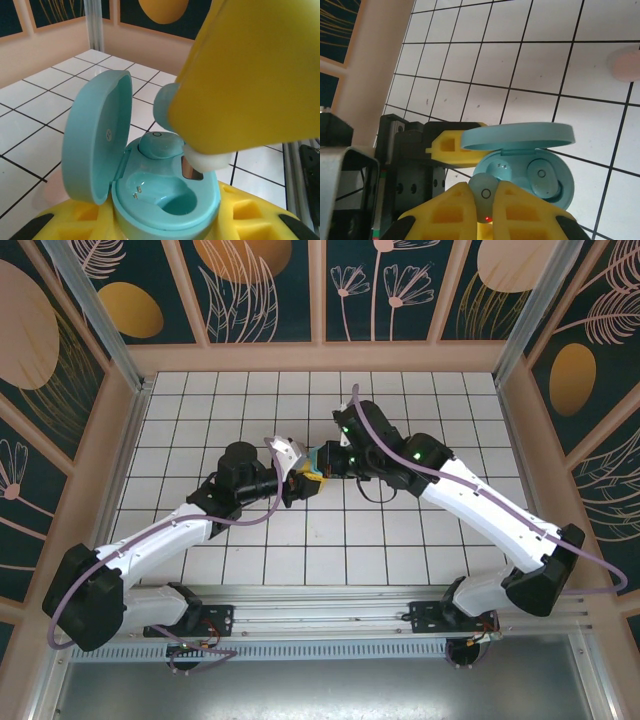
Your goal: Insert the wireless bluetooth earbuds into the charging case
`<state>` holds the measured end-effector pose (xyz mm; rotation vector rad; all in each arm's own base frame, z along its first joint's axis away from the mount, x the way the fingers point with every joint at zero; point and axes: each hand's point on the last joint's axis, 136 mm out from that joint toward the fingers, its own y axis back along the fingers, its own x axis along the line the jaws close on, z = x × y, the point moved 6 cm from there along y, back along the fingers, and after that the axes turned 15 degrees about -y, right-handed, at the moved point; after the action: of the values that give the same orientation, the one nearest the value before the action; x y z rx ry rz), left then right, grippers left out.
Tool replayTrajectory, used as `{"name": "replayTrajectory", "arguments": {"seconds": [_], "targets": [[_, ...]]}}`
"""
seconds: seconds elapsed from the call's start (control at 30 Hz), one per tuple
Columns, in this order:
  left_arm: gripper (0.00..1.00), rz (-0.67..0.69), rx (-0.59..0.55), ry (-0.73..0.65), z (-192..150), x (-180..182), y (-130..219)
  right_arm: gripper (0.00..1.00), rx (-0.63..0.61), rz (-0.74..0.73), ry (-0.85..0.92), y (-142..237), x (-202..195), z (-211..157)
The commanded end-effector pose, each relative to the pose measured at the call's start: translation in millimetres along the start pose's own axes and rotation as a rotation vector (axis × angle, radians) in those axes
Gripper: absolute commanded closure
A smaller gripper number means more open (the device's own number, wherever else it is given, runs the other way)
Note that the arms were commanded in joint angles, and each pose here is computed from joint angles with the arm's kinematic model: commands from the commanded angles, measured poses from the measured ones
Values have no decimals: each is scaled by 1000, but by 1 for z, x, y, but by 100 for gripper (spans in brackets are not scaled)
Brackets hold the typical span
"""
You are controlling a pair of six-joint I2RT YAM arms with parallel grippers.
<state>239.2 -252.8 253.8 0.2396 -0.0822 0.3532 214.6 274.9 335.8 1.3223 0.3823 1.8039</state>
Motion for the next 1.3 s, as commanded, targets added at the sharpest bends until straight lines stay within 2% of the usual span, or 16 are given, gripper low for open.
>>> {"name": "replayTrajectory", "arguments": {"seconds": [0.0, 0.47, 0.83, 1.03, 1.27], "targets": [[88, 20, -46, -48, 12, 1, 4, 93, 2, -29, 13, -1, 5, -2], [87, 24, -54, -52, 14, 0, 7, 92, -37, -170, 39, -12, -9, -6], [87, 19, -52, -50, 14, 0, 7, 89, 15, -152, 58, -24, -4, -12], [87, 20, -53, -53, 15, 1, 6, 79, 47, -158, 67, -29, -2, -15], [87, 22, -45, -51, 13, 1, 6, 72, 25, -128, 65, -19, 7, -11]]}}
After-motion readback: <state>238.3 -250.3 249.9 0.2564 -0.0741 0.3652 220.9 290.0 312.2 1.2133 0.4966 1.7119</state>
